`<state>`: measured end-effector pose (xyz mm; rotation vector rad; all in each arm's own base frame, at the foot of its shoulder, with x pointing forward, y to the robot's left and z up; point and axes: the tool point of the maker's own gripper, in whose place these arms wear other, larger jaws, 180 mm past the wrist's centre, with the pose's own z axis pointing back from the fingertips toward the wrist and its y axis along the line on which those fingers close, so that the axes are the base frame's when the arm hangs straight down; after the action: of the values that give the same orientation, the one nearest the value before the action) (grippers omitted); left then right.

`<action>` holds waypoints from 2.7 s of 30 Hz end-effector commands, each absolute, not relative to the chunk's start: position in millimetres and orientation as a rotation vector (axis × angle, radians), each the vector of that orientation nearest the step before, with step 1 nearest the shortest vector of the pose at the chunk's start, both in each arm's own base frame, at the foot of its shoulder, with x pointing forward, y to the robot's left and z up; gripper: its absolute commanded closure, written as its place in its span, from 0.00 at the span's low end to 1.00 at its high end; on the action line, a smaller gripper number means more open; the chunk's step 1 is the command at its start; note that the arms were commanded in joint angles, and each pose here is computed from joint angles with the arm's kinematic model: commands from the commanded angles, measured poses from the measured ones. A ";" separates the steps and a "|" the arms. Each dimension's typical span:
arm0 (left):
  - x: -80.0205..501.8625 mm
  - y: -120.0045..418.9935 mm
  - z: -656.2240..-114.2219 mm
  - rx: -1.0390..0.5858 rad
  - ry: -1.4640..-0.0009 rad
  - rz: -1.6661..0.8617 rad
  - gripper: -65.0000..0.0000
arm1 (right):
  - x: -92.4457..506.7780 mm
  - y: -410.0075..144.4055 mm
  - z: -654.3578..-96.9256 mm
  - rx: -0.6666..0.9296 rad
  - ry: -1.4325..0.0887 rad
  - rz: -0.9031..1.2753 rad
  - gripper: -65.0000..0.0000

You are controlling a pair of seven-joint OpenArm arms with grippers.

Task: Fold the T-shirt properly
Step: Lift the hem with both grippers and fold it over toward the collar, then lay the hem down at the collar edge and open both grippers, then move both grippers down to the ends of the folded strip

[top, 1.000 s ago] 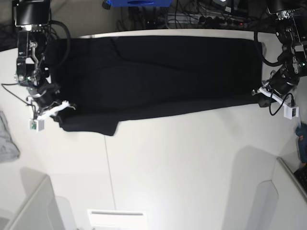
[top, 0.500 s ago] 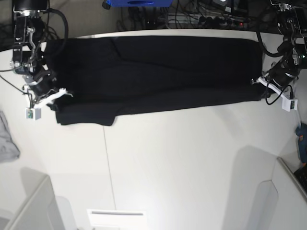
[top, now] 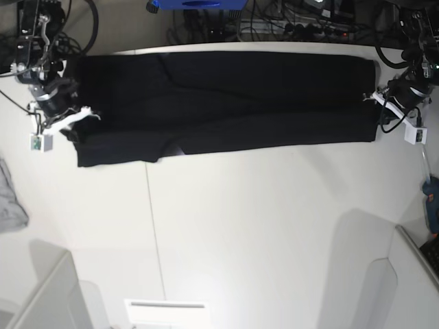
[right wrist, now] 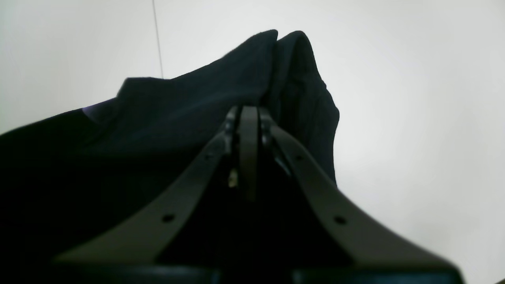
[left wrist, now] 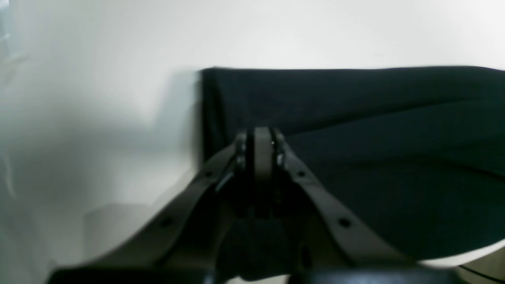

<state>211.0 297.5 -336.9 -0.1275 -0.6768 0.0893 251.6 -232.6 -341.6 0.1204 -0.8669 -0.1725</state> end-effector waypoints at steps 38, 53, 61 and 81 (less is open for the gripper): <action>184.0 321.7 -330.1 0.006 -0.644 0.051 1.00 | 181.1 -245.8 -349.7 0.177 -0.802 -0.383 1.00; 171.2 319.7 -339.1 0.001 -0.611 0.068 1.00 | 170.5 -236.9 -376.0 0.041 -0.741 -0.317 1.00; 167.7 322.6 -339.2 0.008 -0.604 0.075 0.62 | 167.7 -237.6 -377.3 0.037 -0.733 -0.323 0.95; 169.6 299.3 -347.5 -0.061 -0.641 0.144 1.00 | 194.6 -214.9 -358.8 0.166 -0.877 -0.184 1.00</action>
<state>164.2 298.0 -354.7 -0.0667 -0.6147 0.1608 191.4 -208.8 -367.6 0.1810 -0.8384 -0.1852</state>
